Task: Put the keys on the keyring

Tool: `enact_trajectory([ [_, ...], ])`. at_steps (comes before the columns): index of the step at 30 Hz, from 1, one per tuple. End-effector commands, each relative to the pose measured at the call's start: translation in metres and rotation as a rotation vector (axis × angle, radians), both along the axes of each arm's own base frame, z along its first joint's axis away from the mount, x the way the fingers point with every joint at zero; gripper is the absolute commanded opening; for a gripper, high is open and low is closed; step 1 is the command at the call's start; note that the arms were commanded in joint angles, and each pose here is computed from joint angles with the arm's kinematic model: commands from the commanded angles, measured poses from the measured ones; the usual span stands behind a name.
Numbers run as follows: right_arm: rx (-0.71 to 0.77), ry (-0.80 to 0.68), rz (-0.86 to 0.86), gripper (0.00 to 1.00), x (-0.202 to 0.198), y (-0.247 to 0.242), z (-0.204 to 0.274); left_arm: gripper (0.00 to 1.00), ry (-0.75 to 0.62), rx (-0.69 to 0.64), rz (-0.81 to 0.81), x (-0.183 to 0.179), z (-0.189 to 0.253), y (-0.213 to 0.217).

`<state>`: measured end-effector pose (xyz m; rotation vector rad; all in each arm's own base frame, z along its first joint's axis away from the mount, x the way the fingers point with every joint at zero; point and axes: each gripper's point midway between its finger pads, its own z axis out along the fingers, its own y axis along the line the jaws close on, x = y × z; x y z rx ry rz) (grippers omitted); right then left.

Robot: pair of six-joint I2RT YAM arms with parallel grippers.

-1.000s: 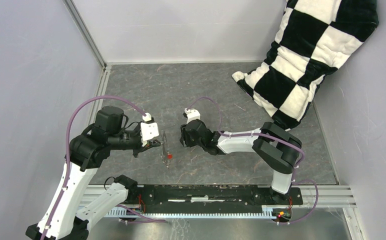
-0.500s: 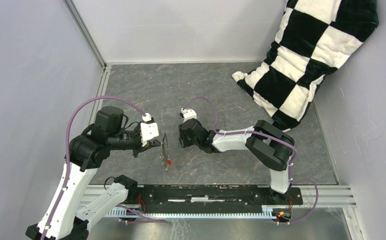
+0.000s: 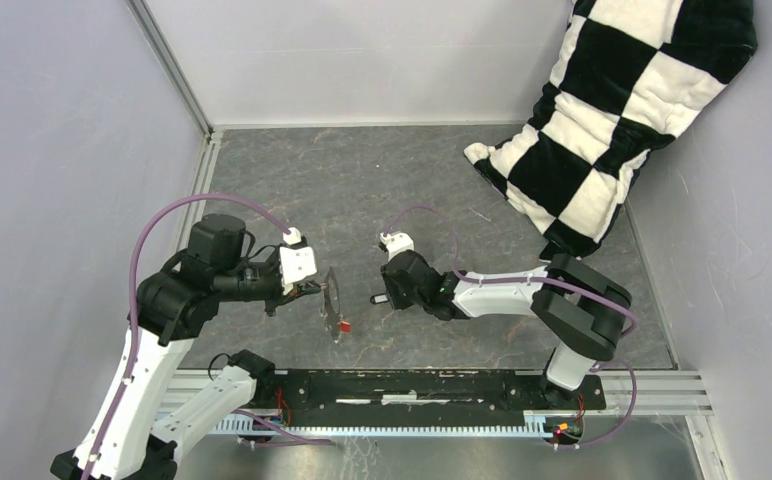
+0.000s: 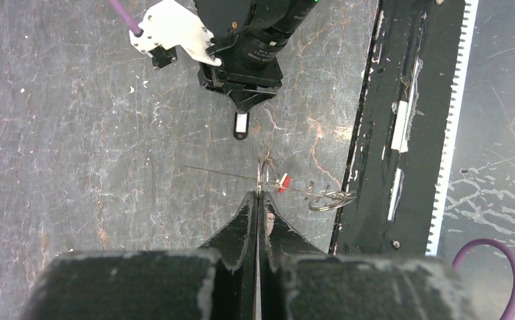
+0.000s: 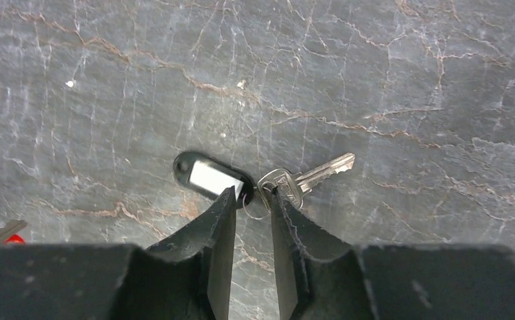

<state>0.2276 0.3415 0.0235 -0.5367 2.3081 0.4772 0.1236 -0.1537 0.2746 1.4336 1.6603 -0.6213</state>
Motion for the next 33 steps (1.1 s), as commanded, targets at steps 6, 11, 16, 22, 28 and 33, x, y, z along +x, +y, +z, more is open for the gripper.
enact_trajectory([
  [6,0.006,-0.034,0.073,0.47,-0.004,0.003,0.033,0.02,-0.031,-0.046,-0.038,-0.003,0.014,-0.006],
  [11,0.039,-0.019,0.042,0.50,-0.006,0.001,0.052,0.02,-0.036,-0.047,-0.042,-0.002,0.016,-0.007],
  [16,0.131,0.111,-0.052,0.47,-0.024,-0.005,0.039,0.02,-0.037,-0.045,-0.048,-0.001,0.016,-0.008],
  [22,0.195,0.258,-0.084,0.48,-0.038,0.007,0.026,0.02,-0.044,-0.047,-0.049,-0.001,0.018,-0.008],
  [28,0.216,0.329,-0.127,0.48,-0.039,0.001,0.014,0.02,-0.049,-0.056,-0.050,-0.001,0.023,-0.009],
  [33,0.211,0.350,-0.173,0.47,-0.031,-0.010,0.000,0.02,-0.053,-0.060,-0.050,-0.001,0.025,-0.009],
])
